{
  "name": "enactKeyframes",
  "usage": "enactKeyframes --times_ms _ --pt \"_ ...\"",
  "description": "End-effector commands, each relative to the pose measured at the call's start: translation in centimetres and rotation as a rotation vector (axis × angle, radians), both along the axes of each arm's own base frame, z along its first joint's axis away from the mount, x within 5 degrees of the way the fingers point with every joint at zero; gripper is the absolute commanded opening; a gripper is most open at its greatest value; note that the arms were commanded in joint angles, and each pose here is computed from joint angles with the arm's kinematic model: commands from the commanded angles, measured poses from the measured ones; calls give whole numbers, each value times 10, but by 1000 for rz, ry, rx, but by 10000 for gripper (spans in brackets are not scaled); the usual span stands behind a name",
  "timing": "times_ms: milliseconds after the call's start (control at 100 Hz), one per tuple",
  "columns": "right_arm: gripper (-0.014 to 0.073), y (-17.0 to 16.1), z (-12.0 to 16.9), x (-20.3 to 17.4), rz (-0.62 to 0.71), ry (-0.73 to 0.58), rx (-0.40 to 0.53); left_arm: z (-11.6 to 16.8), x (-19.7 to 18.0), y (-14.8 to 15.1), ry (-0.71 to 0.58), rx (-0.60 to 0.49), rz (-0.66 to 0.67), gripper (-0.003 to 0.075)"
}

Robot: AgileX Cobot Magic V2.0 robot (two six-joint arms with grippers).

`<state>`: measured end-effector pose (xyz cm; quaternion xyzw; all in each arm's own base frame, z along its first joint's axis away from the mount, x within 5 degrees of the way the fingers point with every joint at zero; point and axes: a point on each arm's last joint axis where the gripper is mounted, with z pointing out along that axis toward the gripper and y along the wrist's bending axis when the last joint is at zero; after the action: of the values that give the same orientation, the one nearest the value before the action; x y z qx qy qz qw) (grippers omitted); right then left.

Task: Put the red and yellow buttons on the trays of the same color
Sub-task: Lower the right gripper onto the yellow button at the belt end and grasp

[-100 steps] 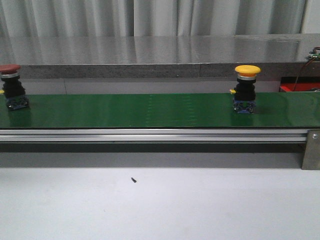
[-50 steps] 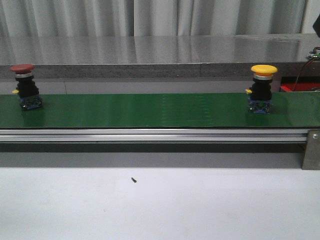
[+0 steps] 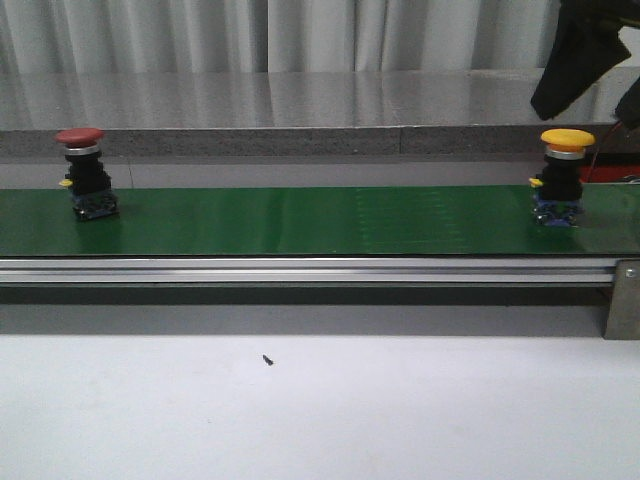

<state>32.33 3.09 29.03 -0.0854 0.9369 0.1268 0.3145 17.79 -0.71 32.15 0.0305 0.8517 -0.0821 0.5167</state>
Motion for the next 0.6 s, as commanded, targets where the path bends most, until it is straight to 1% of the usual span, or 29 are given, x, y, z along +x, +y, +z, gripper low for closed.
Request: enactKeyframes --times_ms 0,180,230,300,350,370,420,470,520,590 --pt "632 -3 14 12 -22 -102 -19 17 0 2 -105 -19 37 -20" --pt "631 -5 -8 31 -18 -62 -61 17 0 1 -99 -21 34 -20" --pt "608 -6 -14 35 -17 -50 -69 17 0 1 -97 -22 32 -20" --pt "520 -7 -20 39 -22 -35 -69 16 0 1 -94 -22 30 -20" --pt "411 -7 -22 40 -22 -27 -70 16 0 1 -92 -22 29 -20" --pt "380 -7 -22 40 -21 -23 -68 16 0 1 -92 -22 29 -20" --pt "256 -7 -21 39 -19 -11 -64 16 0 1 -92 -22 29 -20" --pt "171 -6 -20 37 -12 2 -60 16 -1 1 -90 -23 28 -20" --pt "133 -5 -17 36 -2 14 -57 16 -1 1 -90 -23 27 -20" --pt "132 -5 -10 32 8 16 -54 16 -1 1 -88 -23 26 -20"
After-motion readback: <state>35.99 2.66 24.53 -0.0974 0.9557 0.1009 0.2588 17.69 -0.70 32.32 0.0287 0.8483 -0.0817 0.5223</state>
